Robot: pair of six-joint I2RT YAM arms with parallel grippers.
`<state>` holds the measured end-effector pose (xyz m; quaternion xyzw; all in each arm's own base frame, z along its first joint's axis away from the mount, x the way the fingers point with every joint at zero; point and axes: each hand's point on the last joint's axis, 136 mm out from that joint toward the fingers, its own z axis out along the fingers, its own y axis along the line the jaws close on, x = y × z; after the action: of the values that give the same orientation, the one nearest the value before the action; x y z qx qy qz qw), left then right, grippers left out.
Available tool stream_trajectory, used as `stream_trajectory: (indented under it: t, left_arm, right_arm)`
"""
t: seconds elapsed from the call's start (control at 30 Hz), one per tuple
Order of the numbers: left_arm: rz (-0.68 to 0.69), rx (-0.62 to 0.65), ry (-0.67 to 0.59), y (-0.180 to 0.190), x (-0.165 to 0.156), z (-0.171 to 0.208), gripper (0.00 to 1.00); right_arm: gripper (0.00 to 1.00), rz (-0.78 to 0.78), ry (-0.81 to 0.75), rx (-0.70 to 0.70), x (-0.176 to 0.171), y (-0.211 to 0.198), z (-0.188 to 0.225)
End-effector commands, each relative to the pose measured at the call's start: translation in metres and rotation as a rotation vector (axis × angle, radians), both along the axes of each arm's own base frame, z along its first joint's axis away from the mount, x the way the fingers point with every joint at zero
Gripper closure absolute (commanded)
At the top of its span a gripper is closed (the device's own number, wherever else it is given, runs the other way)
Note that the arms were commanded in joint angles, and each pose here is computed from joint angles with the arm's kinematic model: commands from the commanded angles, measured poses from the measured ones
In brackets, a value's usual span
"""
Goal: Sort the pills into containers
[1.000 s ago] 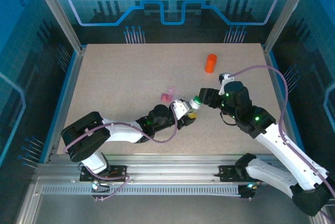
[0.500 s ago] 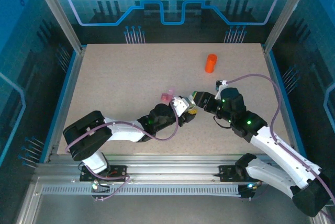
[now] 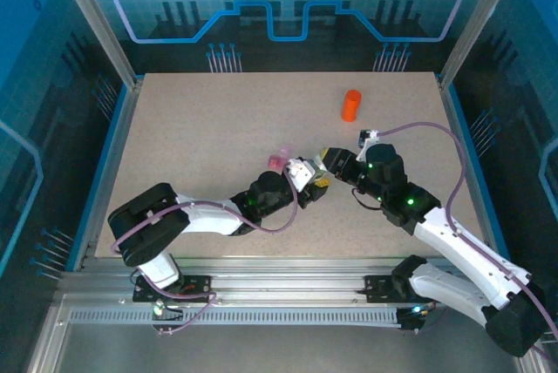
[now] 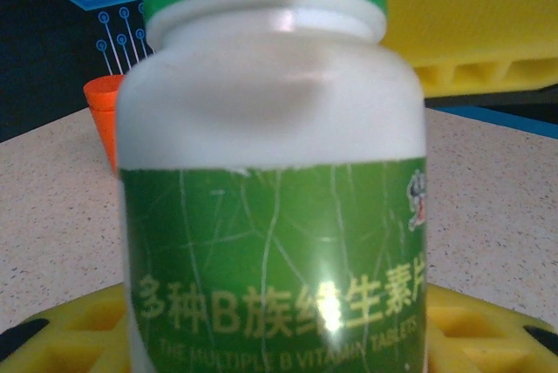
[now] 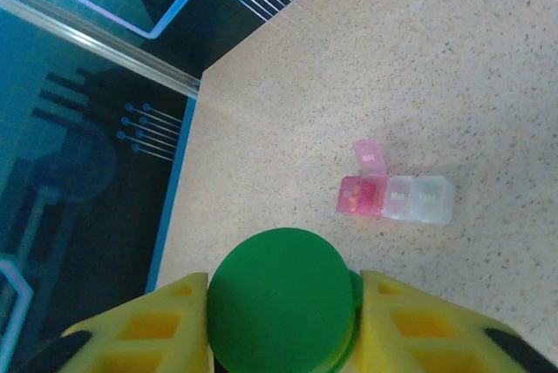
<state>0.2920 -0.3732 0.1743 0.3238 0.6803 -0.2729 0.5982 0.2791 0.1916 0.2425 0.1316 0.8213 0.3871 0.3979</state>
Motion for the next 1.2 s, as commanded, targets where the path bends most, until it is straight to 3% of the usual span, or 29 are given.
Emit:
stream_trajectory:
  t: [0.0, 0.17, 0.33, 0.47, 0.5, 0.53, 0.57, 0.63, 0.93, 1.17]
  left_arm:
    - [-0.015, -0.071, -0.041, -0.010, 0.003, 0.025, 1.00]
    - [-0.103, -0.087, -0.032, -0.019, -0.010, 0.025, 1.00]
    - [-0.287, -0.134, -0.027, -0.031, -0.041, 0.033, 1.00]
    - [-0.279, -0.136, -0.025, -0.028, -0.041, 0.034, 1.00]
    - [-0.259, -0.131, -0.029, -0.027, -0.038, 0.033, 1.00]
    - [-0.236, -0.125, -0.031, -0.025, -0.035, 0.031, 1.00]
    - [-0.209, -0.122, -0.034, -0.022, -0.031, 0.031, 1.00]
    - [-0.127, -0.113, -0.032, -0.015, -0.019, 0.027, 1.00]
    - [-0.030, -0.128, -0.047, -0.010, -0.002, 0.032, 1.00]
    - [-0.049, -0.139, -0.045, -0.012, -0.005, 0.035, 1.00]
  right_arm:
    - [0.73, -0.015, -0.033, 0.019, 0.001, 0.004, 0.012]
    - [0.98, -0.038, -0.081, 0.049, 0.005, 0.003, 0.017]
    - [1.00, -0.028, -0.164, 0.083, 0.009, 0.004, 0.019]
    - [1.00, -0.015, -0.139, 0.060, 0.008, 0.003, 0.012]
    - [0.94, -0.018, -0.125, 0.055, 0.006, 0.001, 0.011]
    - [0.75, -0.017, -0.112, 0.044, 0.004, 0.000, 0.010]
    - [0.64, -0.016, -0.098, 0.034, 0.003, -0.001, 0.010]
    - [0.54, -0.016, -0.062, -0.001, -0.003, -0.005, 0.008]
    - [0.35, -0.006, 0.049, -0.098, -0.016, -0.011, -0.004]
    - [0.40, 0.019, 0.033, -0.108, -0.011, -0.003, -0.004]
